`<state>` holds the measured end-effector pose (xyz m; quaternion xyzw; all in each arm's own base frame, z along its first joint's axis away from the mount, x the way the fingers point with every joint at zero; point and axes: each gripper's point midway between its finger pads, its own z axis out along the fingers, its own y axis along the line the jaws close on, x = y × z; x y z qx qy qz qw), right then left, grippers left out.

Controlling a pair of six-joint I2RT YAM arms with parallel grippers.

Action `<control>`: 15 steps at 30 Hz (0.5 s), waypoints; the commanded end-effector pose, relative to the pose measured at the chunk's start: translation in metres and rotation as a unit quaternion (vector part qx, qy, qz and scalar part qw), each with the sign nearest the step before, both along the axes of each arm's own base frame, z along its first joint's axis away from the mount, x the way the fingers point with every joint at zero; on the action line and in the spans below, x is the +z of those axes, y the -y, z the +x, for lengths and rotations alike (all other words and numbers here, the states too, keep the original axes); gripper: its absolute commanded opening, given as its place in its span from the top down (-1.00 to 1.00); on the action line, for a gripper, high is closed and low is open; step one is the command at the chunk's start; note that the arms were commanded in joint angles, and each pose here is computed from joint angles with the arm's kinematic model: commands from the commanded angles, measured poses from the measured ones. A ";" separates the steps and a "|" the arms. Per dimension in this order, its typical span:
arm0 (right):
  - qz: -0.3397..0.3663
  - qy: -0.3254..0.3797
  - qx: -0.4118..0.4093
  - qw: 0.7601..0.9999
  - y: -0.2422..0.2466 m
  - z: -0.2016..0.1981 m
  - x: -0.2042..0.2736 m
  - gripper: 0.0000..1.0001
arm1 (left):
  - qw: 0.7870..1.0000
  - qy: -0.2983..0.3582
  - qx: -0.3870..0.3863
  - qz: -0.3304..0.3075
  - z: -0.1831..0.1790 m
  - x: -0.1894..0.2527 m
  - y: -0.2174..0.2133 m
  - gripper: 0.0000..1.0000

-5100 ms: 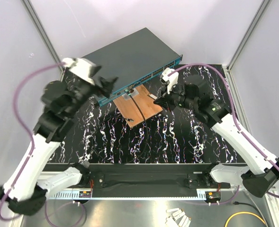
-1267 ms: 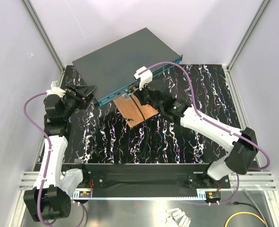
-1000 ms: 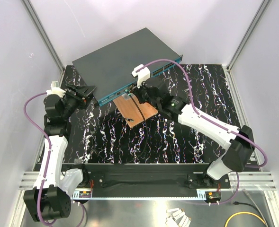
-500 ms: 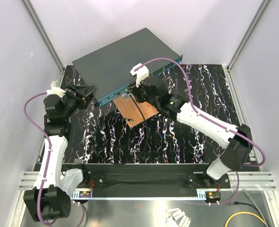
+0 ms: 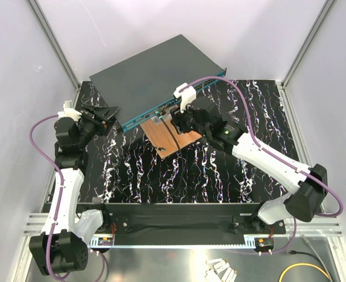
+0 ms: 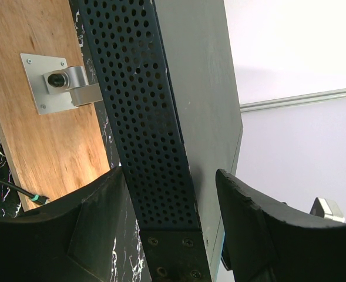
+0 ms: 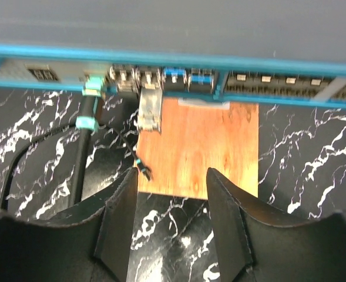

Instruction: Insert the plug into the switch port

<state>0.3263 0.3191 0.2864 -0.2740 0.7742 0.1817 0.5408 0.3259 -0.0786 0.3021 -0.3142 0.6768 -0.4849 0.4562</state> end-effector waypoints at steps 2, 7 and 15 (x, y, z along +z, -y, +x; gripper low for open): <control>0.014 -0.003 0.014 1.000 0.006 -0.009 0.008 -0.11 | 0.998 0.050 -0.025 0.003 -0.001 0.027 0.008 -0.33; 0.025 -0.001 0.024 0.999 -0.001 -0.007 0.014 0.23 | 0.998 0.053 -0.024 0.003 -0.001 0.028 0.008 -0.33; 0.046 -0.005 0.020 0.999 -0.014 0.004 0.023 0.48 | 0.998 0.055 -0.024 0.001 -0.002 0.027 0.008 -0.33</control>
